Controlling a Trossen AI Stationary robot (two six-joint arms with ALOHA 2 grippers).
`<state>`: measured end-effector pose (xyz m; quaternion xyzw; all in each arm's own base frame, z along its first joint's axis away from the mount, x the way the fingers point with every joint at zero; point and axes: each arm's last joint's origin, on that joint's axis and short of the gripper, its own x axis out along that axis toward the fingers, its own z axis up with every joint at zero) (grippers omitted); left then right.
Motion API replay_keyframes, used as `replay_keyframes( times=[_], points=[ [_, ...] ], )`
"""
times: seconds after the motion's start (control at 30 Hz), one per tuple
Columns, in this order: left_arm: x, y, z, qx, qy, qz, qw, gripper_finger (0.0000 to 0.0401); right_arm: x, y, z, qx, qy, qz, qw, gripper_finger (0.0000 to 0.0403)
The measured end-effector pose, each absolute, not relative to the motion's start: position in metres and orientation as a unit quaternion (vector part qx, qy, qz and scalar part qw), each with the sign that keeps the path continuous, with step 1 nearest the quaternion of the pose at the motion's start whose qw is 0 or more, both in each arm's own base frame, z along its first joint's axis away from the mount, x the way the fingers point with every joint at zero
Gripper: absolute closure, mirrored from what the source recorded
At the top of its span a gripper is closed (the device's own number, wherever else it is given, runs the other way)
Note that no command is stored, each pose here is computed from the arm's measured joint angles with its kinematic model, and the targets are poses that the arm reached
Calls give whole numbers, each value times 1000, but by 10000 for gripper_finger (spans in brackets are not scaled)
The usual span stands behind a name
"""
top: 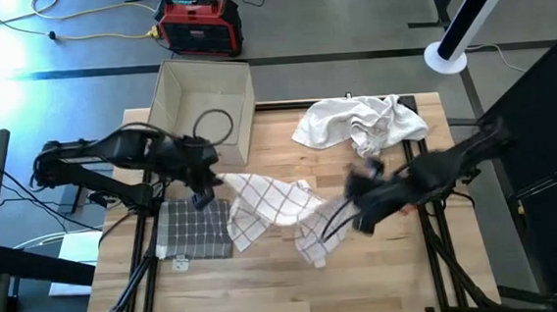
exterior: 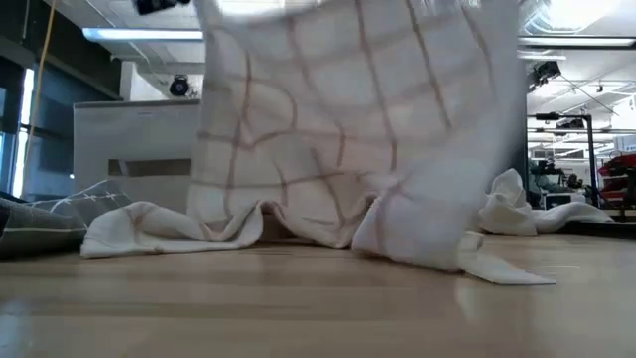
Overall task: Fold towel
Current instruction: Fold the bottom white towel
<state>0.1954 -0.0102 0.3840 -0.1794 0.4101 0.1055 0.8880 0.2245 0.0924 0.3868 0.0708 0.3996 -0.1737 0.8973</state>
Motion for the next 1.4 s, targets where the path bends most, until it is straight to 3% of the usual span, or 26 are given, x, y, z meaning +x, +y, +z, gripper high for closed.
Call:
replay_keyframes(
  times=[0.33,0.6,0.97,1.4],
  points=[
    [177,5,441,-196,326,135,915,397,181,64,514,3,156,-215,964,397],
    [149,12,497,-178,218,149,948,397,149,47,578,-87,40,-223,970,397],
    [102,16,565,-109,40,143,983,397,112,28,609,-99,-8,-251,963,397],
    [114,-3,578,-139,1,-22,990,397,149,87,603,-14,-33,16,999,397]
  ],
)
